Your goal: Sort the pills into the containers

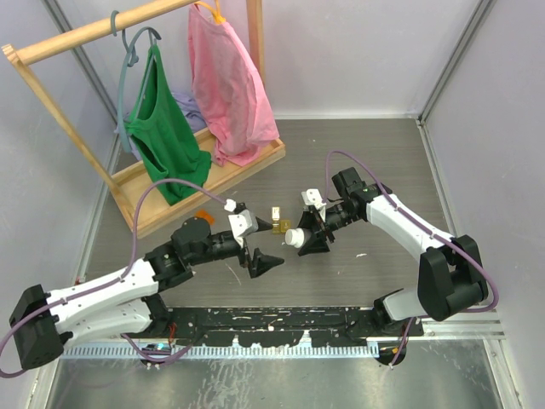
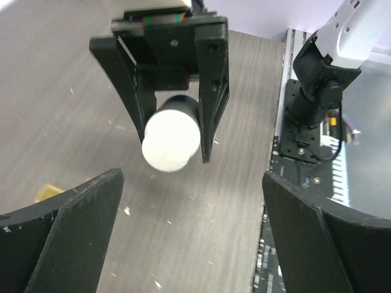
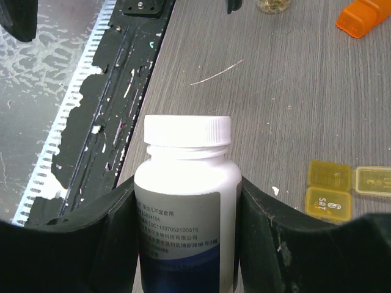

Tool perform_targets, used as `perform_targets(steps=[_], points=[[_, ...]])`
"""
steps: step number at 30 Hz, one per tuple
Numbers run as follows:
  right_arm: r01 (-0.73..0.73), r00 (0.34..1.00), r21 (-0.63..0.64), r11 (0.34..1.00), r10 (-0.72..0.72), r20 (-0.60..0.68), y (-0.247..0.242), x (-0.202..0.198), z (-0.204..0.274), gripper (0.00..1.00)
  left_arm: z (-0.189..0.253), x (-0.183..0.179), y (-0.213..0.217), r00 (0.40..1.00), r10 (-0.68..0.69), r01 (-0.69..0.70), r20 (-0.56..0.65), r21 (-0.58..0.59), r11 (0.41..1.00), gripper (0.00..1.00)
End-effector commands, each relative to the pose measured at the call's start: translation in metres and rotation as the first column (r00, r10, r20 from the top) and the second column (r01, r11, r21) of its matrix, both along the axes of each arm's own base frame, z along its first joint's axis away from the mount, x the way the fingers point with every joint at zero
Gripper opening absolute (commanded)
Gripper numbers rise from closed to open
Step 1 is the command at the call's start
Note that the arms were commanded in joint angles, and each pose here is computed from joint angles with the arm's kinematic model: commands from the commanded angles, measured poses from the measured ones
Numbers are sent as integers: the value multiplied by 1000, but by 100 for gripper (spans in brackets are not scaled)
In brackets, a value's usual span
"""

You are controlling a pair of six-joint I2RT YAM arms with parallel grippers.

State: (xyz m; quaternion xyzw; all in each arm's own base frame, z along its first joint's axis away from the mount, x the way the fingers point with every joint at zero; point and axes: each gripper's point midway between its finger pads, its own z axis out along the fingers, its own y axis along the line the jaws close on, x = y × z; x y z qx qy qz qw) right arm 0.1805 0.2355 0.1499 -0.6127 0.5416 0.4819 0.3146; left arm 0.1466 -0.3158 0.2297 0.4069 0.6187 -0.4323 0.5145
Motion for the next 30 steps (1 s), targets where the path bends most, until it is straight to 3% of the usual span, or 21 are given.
perform_targets(steps=[1,6,10,15,26,30], points=[[-12,999,37,999,11,43,4,6,12,1,43,4,-14,945,-65,93,320,-74,993,98],[-11,999,35,999,10,41,4,7,11,1,38,11,-24,914,-89,117,396,-48,992,98],[-11,999,35,999,10,38,4,6,11,1,24,21,-30,916,-125,138,382,-7,990,100],[-13,999,36,999,11,44,4,6,11,1,14,31,-36,921,-142,143,363,23,989,84],[-13,999,37,999,11,41,4,6,11,1,11,39,-44,933,-127,128,336,21,992,74],[-14,999,37,999,12,43,4,6,12,1,10,40,-47,940,-130,131,316,17,991,66]])
